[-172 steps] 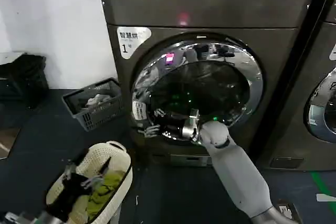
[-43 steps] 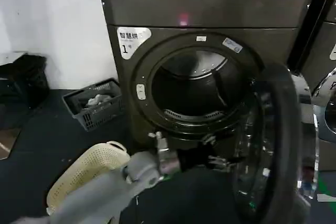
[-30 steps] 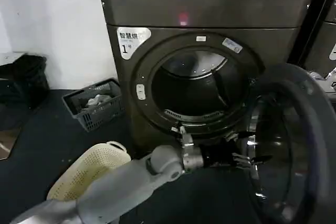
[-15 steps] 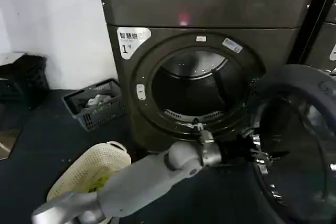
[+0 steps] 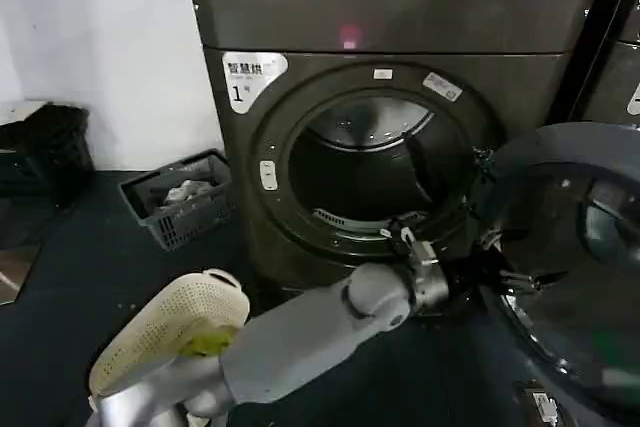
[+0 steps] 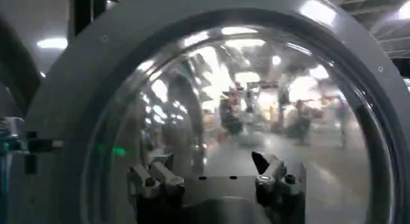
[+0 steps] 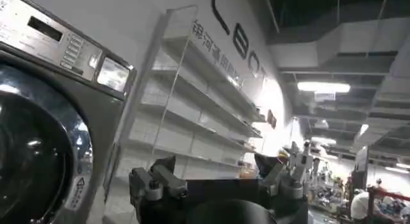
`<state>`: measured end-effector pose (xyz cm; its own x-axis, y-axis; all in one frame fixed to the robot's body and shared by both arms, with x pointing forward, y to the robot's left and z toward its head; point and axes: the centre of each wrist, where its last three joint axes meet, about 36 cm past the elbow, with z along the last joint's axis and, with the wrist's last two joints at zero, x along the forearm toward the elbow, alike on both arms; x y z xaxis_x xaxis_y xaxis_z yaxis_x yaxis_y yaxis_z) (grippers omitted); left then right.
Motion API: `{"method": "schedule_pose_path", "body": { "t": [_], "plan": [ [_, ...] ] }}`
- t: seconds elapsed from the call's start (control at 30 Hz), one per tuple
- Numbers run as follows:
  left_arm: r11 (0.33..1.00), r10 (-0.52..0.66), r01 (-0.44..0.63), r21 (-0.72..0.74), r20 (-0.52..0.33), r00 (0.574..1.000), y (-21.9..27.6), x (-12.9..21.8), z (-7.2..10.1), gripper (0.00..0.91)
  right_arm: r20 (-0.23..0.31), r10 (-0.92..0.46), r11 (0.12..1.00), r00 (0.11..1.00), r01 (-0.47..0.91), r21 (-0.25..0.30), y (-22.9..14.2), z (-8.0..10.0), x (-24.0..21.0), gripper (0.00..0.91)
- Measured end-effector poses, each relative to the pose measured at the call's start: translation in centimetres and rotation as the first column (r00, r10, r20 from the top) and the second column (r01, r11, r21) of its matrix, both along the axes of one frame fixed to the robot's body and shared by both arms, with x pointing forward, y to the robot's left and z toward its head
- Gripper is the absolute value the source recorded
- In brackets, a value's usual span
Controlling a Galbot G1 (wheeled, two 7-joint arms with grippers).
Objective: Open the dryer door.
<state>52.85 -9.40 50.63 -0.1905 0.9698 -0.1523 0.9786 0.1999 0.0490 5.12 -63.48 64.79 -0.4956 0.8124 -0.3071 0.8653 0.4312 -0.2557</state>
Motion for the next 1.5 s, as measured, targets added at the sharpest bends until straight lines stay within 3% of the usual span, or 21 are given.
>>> {"method": "schedule_pose_path", "body": {
  "t": [0.37,0.73,1.03,1.3,1.5],
  "plan": [
    [0.997,0.065,-0.064,-0.043,0.019,0.998,-1.6,0.6,0.3,0.907,0.006,0.005,1.0,1.0,-0.005,-0.004,-0.2,-0.1,0.1,0.907],
    [0.974,0.105,-0.075,-0.213,0.136,0.985,1.9,0.8,-0.6,0.907,0.026,0.0,1.0,1.0,0.0,-0.011,-0.8,0.0,0.2,0.907],
    [0.958,0.144,-0.114,-0.262,0.098,0.985,9.2,-0.1,-2.5,0.907,0.058,-0.021,0.999,0.998,0.024,-0.046,-1.1,1.0,-0.3,0.907],
    [0.952,0.202,-0.175,-0.25,0.088,0.975,17.5,-2.3,-1.6,0.907,0.078,-0.004,0.997,0.997,0.01,-0.071,-1.1,1.4,0.1,0.907],
    [0.955,0.26,-0.241,-0.172,0.099,0.961,24.0,-4.1,-1.3,0.907,0.056,-0.03,0.993,0.998,0.036,-0.114,-1.3,1.9,0.3,0.907]
  ]
}}
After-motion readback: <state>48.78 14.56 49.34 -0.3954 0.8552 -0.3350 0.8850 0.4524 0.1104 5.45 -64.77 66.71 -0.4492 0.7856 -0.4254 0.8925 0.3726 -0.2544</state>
